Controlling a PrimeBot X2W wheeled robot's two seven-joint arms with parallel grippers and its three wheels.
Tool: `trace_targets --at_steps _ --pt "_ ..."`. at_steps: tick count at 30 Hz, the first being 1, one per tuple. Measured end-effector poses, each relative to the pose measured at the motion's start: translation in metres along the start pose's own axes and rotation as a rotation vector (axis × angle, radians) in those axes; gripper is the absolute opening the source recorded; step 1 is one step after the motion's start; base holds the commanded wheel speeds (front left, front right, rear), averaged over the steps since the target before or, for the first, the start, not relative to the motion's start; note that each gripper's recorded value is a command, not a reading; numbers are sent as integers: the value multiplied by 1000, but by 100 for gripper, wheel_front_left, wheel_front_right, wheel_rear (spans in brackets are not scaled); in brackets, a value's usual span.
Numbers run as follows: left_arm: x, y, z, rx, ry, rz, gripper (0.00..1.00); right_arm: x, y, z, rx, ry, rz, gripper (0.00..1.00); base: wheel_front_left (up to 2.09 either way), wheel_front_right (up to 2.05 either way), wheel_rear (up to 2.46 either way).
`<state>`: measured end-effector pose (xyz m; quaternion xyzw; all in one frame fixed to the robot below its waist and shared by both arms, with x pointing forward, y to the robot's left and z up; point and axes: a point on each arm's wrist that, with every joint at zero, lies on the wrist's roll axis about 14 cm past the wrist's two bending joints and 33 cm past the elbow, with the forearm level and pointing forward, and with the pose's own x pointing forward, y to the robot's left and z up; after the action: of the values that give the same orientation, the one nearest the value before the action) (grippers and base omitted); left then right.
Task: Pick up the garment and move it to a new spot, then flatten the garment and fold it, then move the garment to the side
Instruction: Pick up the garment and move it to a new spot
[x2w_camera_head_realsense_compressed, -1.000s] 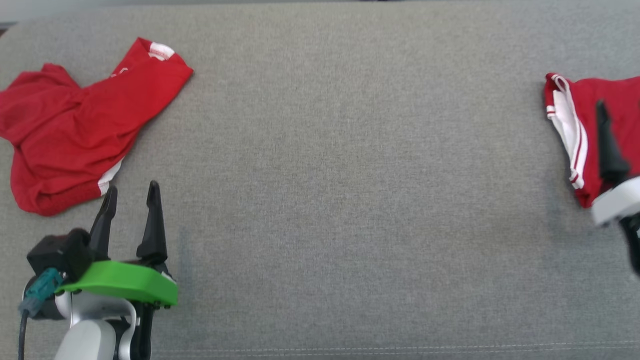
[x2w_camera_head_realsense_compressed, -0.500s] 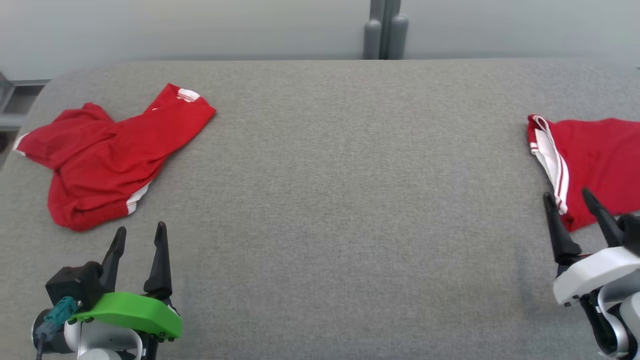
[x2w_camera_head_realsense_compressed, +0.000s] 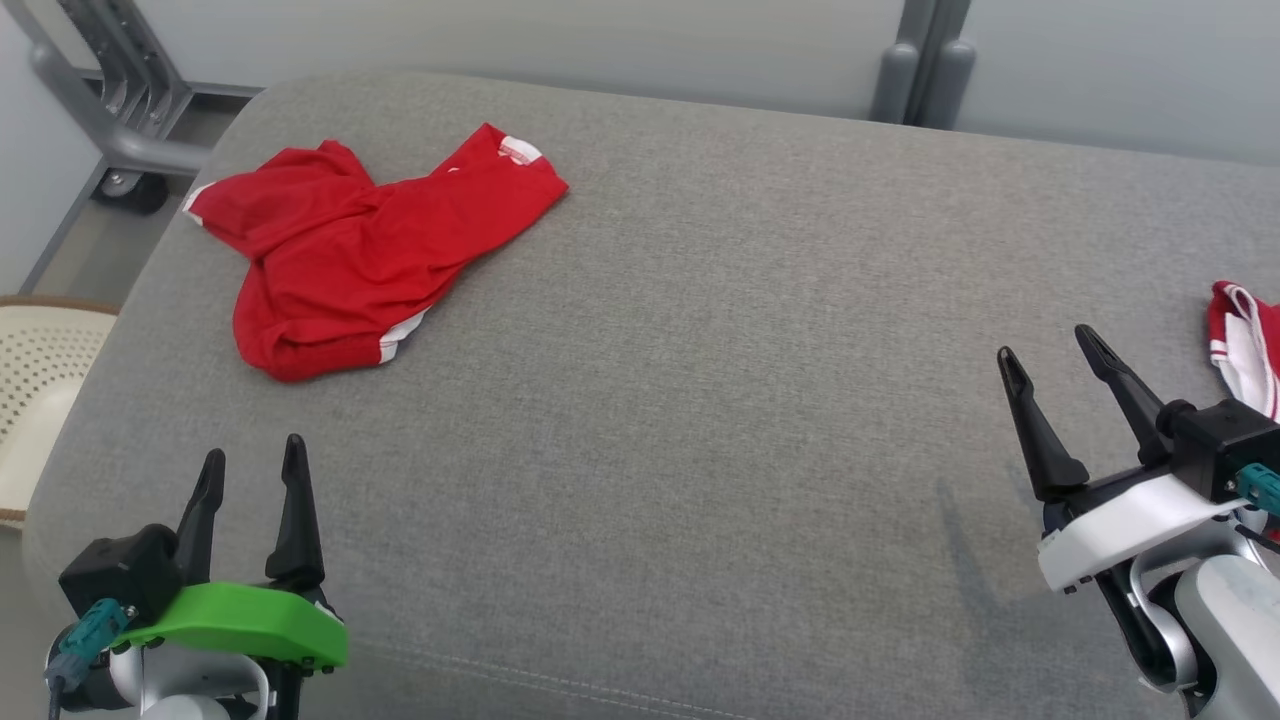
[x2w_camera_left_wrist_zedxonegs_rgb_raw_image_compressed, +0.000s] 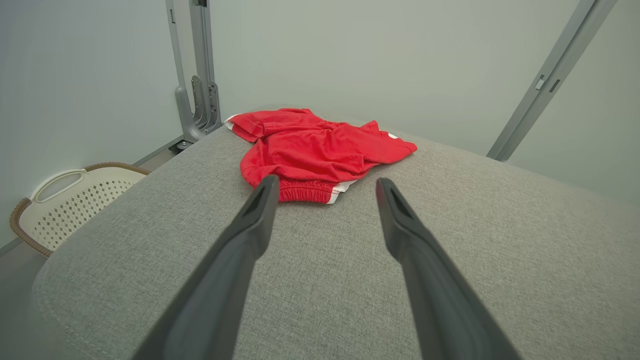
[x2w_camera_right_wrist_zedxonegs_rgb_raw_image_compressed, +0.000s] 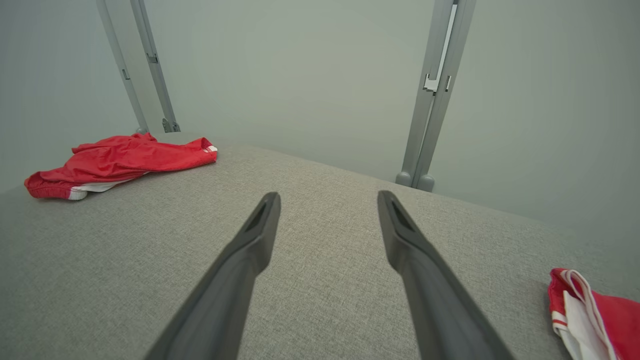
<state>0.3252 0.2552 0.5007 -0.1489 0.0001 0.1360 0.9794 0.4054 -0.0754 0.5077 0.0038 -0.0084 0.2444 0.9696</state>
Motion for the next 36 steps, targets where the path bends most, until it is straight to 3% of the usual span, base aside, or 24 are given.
trace_targets --at_steps 6,9,12,16,25,36 --pt "-1 27 8 -38 -21 96 100 28 23 10 0 -43 92 100 0 0 0" --pt "17 30 22 -111 -50 117 100 40 25 9 -2 -43 120 100 0 0 0" --pt "38 31 27 -99 -31 108 100 51 29 4 11 -36 143 100 0 0 0" --pt "58 44 12 -54 81 126 100 65 34 -1 34 -35 169 100 0 0 0" --pt "104 42 -25 -80 286 131 100 78 30 -37 53 49 197 100 0 0 0" --pt "150 41 -83 -118 431 171 100 95 -2 -63 17 74 174 100 0 0 0"
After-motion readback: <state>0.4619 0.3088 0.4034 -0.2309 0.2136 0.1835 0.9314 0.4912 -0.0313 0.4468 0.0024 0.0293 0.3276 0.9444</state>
